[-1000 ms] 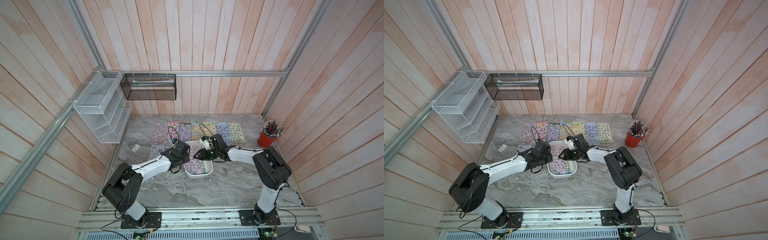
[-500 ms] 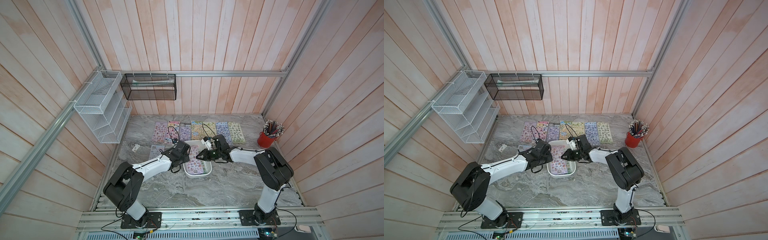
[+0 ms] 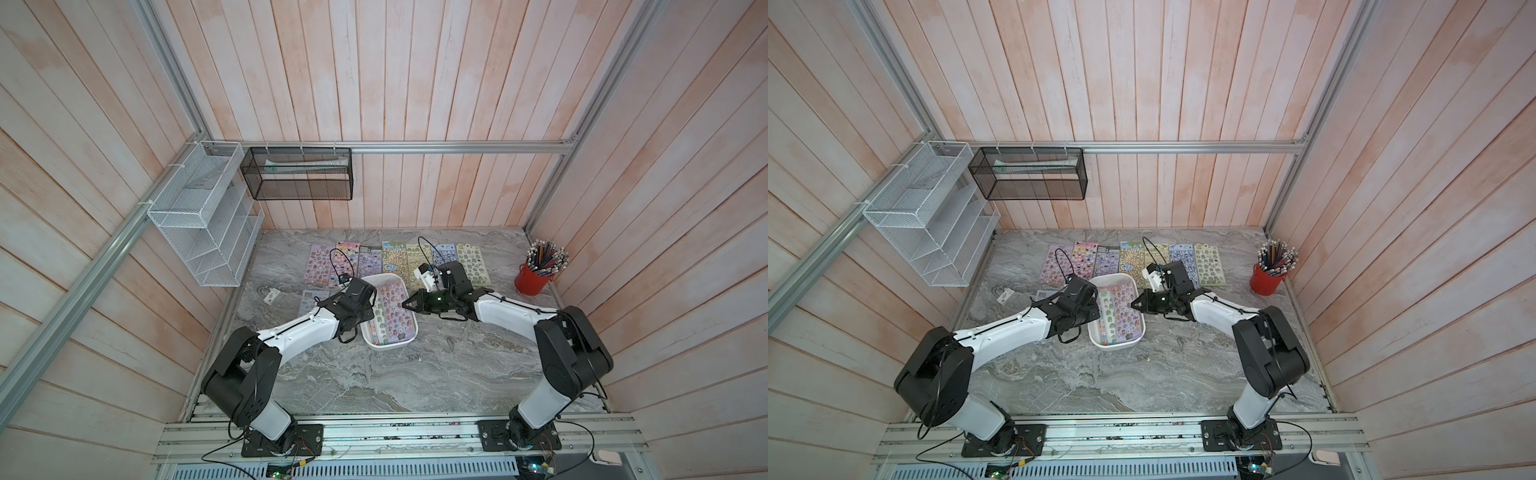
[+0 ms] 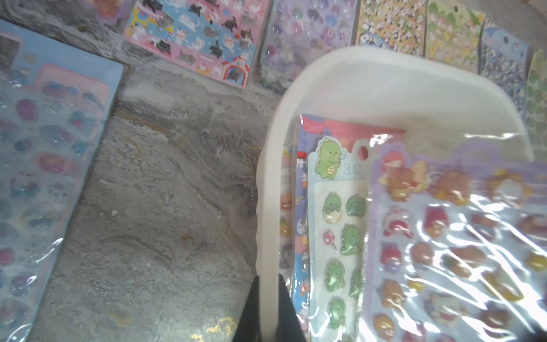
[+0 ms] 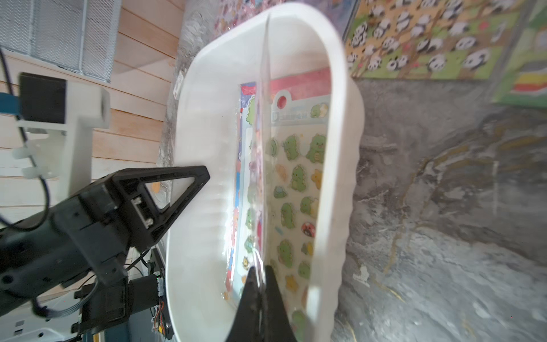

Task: Take the stickers out of the storage box
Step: Pick up the storage box at the center of the board.

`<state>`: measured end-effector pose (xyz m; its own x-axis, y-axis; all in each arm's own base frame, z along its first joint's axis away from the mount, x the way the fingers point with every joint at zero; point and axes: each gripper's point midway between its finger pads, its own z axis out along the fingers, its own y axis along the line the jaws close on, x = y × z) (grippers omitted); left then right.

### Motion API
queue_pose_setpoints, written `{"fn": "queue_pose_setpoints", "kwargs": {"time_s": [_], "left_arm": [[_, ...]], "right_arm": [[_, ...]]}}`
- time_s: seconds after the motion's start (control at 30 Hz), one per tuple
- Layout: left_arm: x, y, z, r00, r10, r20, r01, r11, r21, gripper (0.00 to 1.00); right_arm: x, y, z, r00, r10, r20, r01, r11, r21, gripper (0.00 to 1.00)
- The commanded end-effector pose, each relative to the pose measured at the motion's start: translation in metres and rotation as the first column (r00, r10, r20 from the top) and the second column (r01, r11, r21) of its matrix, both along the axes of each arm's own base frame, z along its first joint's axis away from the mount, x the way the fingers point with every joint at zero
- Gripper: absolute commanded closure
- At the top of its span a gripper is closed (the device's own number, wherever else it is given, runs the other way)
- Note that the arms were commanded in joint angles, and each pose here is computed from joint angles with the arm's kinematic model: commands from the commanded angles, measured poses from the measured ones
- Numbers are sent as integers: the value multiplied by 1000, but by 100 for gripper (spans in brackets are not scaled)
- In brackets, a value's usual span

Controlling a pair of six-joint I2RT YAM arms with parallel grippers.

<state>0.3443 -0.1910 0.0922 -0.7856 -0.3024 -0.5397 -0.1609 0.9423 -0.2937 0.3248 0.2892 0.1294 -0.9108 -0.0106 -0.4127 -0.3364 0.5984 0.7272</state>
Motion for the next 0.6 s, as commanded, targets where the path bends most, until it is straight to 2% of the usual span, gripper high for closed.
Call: {"fn": "queue_pose_setpoints", "kwargs": {"time_s": [0.0,0.17,0.27,0.4,0.57], "left_arm": [[15,13,45,994,36,105,-34,999,-17,100],[12,46,73,986,79,145,-79,997,-11,100],[6,74,87,980,115,161,-116,993,-9,100],[-4,110,114,965,165,206,-164,986,-20,100],[-19,152,152,935,234,266,-226,972,-62,100]], "right_arm": [[9,-18,39,998,-42,50,41,999,30,100],[17,-49,83,988,-117,97,109,990,85,100],[18,-68,95,981,-165,105,156,983,95,100],[17,-81,88,980,-180,90,174,982,69,100],[8,-64,57,990,-137,24,135,988,75,100]]}}
